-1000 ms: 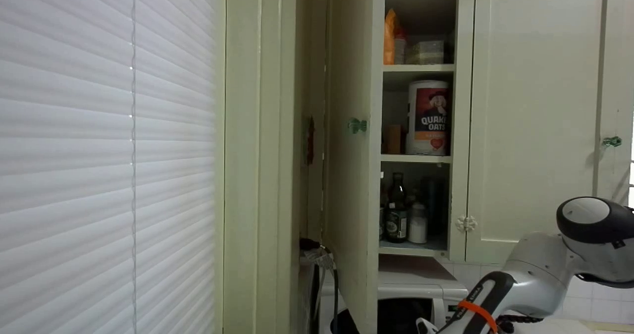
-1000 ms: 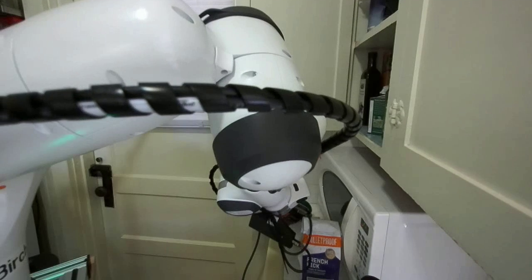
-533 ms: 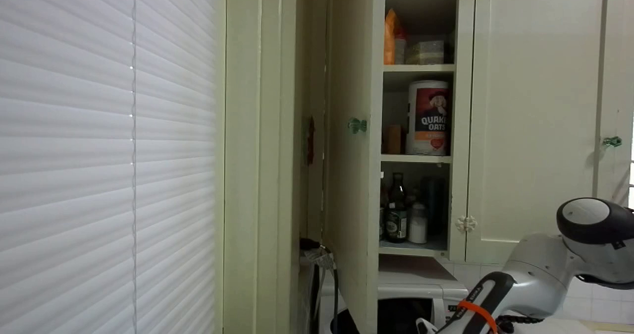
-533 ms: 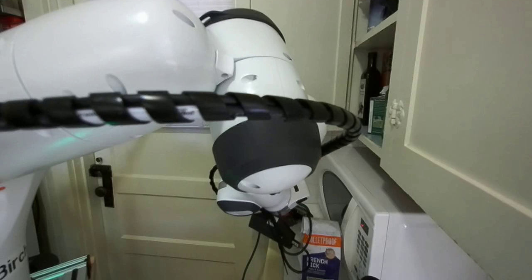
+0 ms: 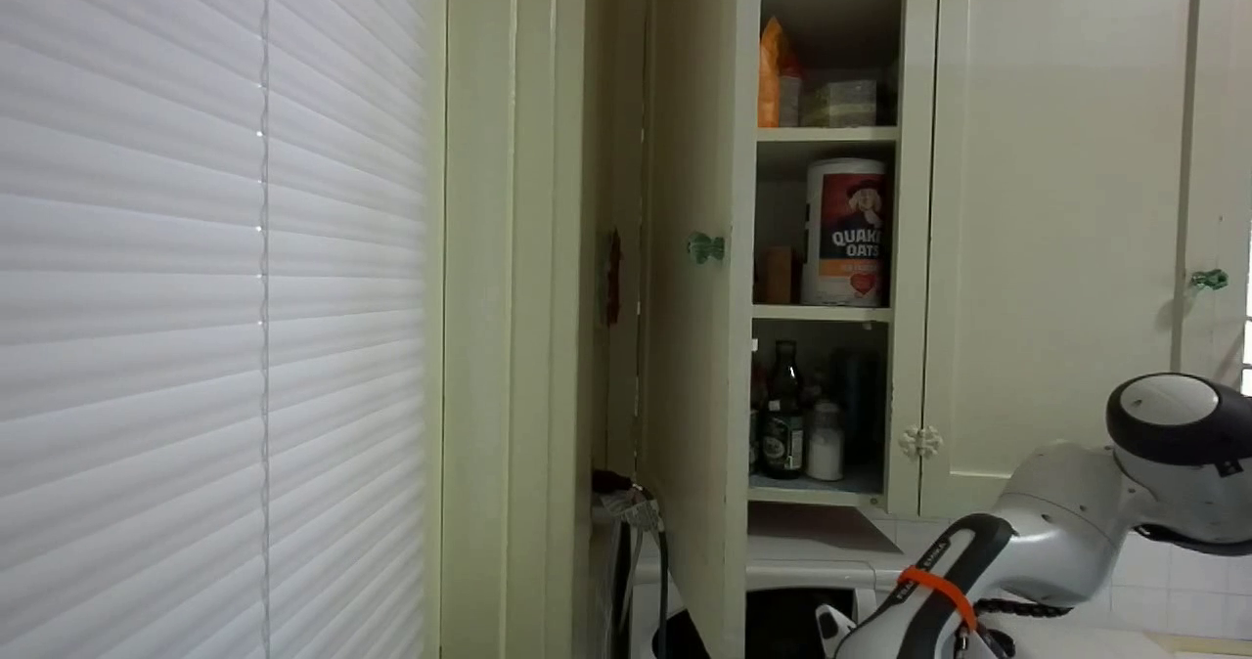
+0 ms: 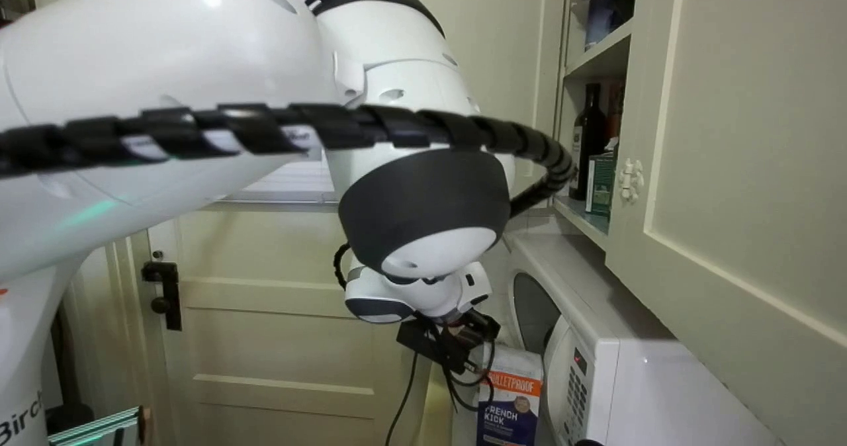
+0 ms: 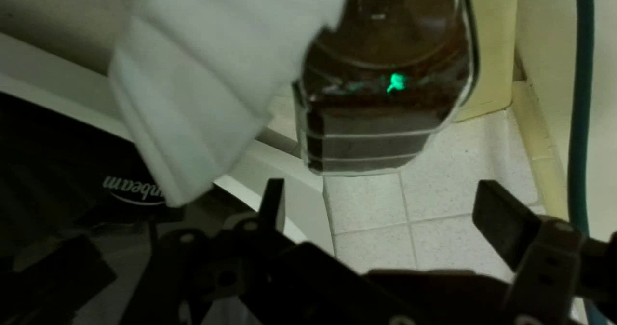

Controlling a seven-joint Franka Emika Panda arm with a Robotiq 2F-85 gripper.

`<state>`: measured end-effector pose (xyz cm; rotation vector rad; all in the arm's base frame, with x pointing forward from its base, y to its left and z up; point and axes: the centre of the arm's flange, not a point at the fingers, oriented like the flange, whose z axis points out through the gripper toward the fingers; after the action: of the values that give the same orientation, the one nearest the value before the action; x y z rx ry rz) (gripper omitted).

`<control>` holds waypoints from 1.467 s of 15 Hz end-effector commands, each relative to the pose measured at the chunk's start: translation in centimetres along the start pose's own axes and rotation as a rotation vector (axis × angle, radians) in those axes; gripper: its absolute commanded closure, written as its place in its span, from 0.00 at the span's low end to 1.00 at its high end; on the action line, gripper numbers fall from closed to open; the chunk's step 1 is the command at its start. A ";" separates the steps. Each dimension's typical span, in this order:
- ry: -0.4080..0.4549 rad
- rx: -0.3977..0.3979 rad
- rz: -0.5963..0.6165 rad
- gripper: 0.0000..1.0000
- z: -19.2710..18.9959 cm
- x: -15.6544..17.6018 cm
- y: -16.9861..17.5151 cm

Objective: Remove the coffee jar from the open cabinet and put it on the counter.

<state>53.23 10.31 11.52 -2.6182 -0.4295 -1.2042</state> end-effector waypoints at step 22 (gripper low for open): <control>-0.431 -0.333 0.065 0.00 -23.0 0.2 -2.3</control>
<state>36.42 5.01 26.53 -3.1603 -0.2245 -0.7358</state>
